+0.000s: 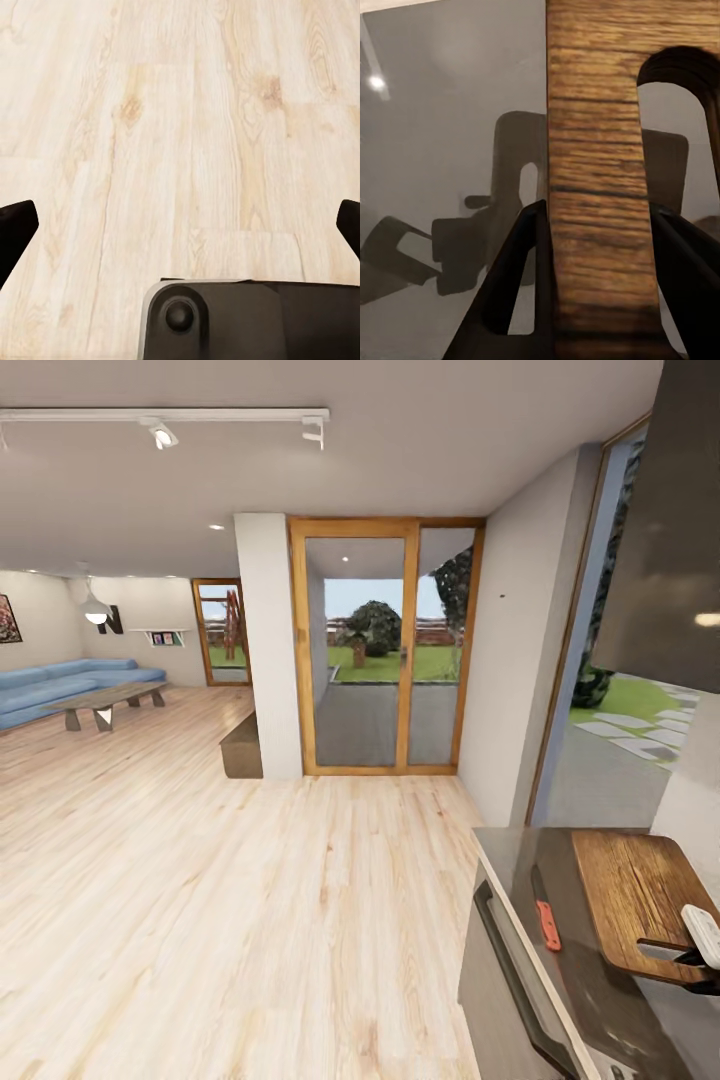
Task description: In the kitchen, take the Vidalia onion out of the sink, dice it on the chopping board with the paring knife, put the diced onion into the bowl on the countertop, then place both the paring knife and the chopping board into the sink.
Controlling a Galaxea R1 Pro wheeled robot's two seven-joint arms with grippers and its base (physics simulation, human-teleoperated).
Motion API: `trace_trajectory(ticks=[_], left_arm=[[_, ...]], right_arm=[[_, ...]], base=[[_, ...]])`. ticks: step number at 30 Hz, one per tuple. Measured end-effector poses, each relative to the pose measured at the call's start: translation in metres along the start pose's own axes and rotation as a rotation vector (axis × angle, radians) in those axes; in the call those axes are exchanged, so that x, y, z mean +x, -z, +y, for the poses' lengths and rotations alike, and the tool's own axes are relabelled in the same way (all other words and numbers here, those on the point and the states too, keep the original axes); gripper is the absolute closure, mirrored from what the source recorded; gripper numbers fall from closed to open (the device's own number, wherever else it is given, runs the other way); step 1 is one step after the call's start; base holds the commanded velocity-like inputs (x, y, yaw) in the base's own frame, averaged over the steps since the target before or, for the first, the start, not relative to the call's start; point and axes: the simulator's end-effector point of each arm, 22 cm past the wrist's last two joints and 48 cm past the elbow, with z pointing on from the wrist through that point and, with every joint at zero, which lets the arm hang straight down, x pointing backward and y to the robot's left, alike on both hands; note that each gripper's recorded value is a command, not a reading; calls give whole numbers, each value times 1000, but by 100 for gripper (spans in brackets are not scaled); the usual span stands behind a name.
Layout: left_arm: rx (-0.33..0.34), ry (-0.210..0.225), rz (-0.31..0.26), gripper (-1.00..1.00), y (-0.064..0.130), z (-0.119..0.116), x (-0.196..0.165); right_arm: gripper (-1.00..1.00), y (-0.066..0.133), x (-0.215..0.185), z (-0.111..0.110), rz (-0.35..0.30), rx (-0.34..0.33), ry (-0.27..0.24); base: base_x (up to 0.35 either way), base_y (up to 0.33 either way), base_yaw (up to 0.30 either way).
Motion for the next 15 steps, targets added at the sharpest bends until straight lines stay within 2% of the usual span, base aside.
trace_trajectory(ticks=[7, 11, 15], left_arm=[[0, 0, 0, -100, 0, 0, 0], [0, 0, 0, -100, 0, 0, 0], [0, 0, 0, -100, 0, 0, 0]], right_arm=[[100, 1, -1, -2, 0, 6, 1], [100, 11, -4, -13, 17, 37, 27], [100, 12, -5, -15, 22, 41, 33]], base=[[-1, 0, 0], [-1, 0, 0], [-94, 0, 0]])
